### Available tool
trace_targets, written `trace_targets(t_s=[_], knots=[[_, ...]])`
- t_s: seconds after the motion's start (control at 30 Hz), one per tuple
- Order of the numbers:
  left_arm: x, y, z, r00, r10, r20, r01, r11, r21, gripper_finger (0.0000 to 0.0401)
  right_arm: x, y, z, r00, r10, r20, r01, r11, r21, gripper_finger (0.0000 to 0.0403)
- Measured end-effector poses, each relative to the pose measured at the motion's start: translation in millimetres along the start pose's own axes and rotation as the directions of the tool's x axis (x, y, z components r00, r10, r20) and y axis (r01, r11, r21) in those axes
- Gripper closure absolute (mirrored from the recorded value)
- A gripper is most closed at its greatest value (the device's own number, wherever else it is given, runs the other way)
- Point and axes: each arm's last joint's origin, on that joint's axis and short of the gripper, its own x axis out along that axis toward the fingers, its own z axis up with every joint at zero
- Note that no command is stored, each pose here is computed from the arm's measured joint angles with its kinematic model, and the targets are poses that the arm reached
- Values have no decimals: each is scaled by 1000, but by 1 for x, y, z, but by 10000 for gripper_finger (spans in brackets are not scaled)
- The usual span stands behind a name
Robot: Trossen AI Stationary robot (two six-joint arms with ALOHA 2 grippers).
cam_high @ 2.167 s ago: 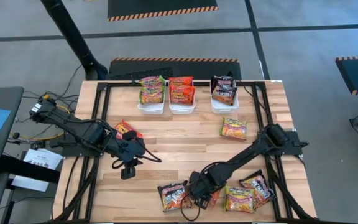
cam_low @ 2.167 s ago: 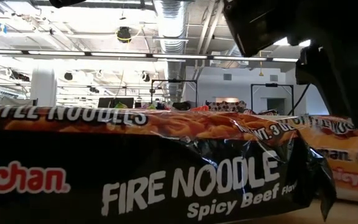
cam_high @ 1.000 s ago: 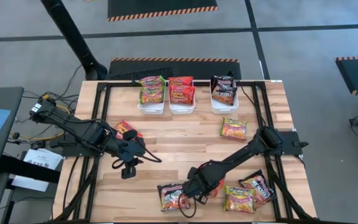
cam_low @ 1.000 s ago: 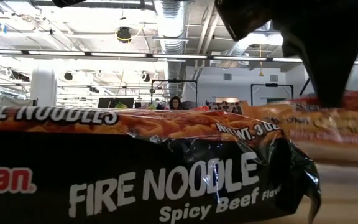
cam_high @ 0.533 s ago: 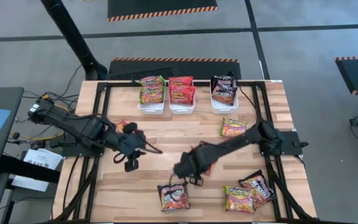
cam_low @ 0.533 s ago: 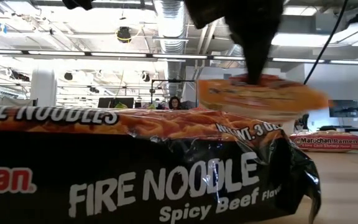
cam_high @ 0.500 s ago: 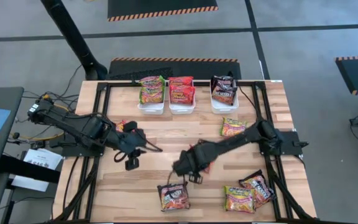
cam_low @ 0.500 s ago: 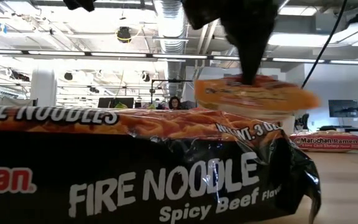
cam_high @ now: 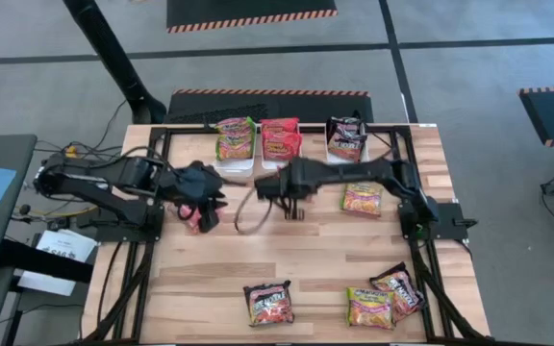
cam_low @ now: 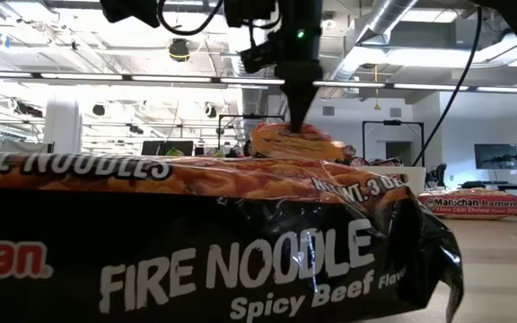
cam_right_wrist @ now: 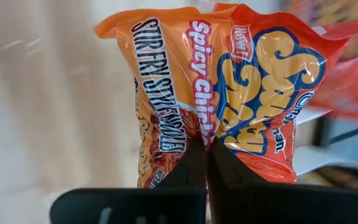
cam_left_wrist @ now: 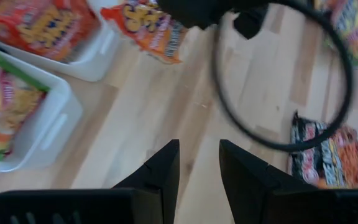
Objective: Sort Maruchan noodles
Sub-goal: Put the orange noodle pack into the middle white bin
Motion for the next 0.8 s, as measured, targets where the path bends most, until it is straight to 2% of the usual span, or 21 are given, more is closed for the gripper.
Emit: trace_targets(t_s=[0.2, 0.37, 0.6, 0.8], knots=[[-9, 18, 5, 998, 41, 45, -38, 997, -63, 303, 10, -61, 13, 993, -37, 115, 38, 999, -12, 397], [-9, 27, 8, 996, 73, 55, -68, 993, -99, 303, 20, -98, 15, 984, -65, 166, 71, 997, -30, 396], [-8, 37, 11, 992, 112, 57, -104, 985, -136, 303, 28, -124, 15, 976, -95, 196, 113, 990, -82, 395], [-7, 46, 14, 984, 165, 65, -152, 974, -168, 303, 28, -126, 17, 971, -96, 219, 124, 985, -119, 395]])
